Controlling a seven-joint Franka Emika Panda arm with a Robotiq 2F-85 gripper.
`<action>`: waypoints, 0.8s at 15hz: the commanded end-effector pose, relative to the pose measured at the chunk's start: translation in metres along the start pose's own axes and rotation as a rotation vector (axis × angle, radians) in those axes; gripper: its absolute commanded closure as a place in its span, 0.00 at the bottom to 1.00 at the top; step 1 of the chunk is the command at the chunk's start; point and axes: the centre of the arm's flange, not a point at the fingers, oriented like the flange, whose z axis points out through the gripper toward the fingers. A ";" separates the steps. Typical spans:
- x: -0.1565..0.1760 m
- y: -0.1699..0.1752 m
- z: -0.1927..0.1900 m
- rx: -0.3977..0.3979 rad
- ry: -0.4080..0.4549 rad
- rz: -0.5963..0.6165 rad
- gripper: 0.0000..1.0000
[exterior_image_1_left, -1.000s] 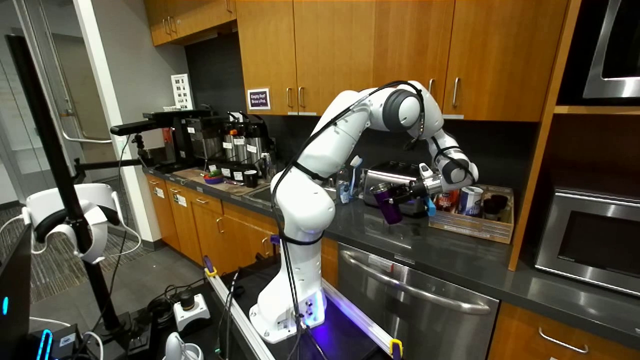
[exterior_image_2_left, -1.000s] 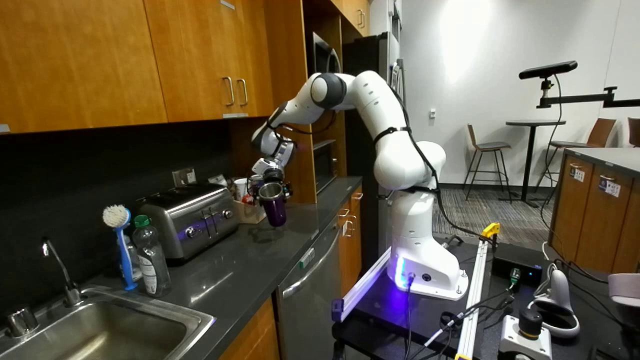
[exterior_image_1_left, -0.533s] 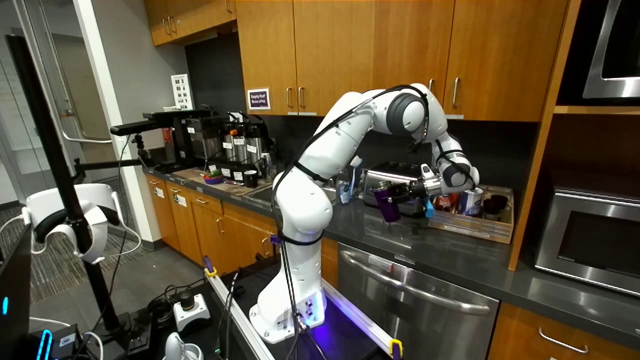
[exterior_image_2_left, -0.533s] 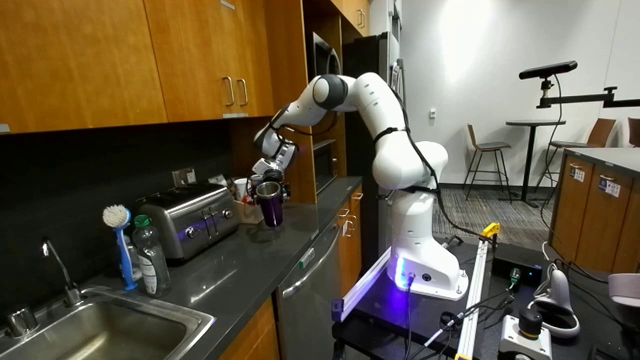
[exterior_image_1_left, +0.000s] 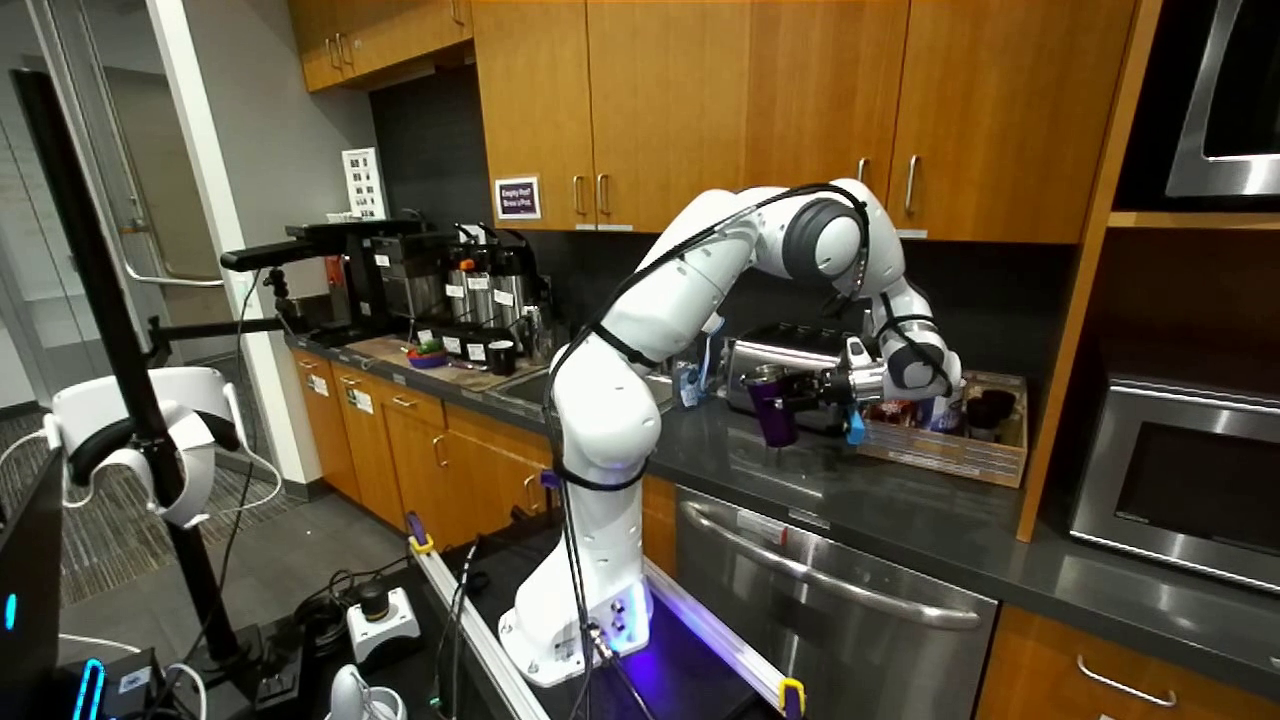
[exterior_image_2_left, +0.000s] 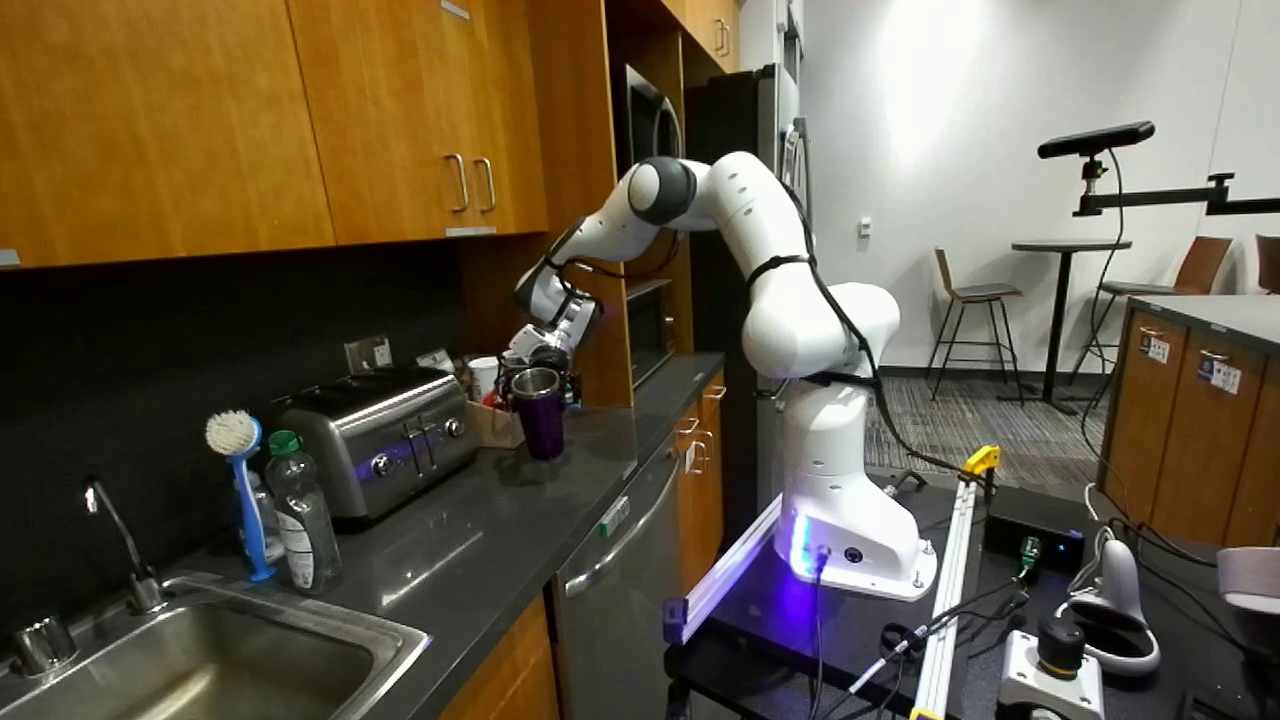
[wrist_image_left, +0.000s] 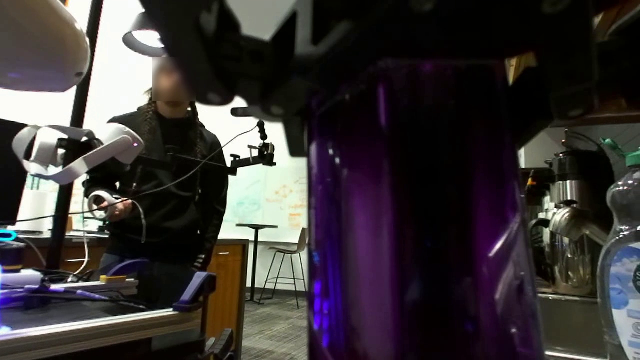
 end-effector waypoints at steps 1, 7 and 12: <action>0.000 -0.001 -0.003 -0.022 0.028 -0.022 0.36; -0.010 -0.003 -0.005 -0.032 0.044 -0.010 0.36; -0.023 -0.008 -0.004 -0.041 0.067 0.003 0.36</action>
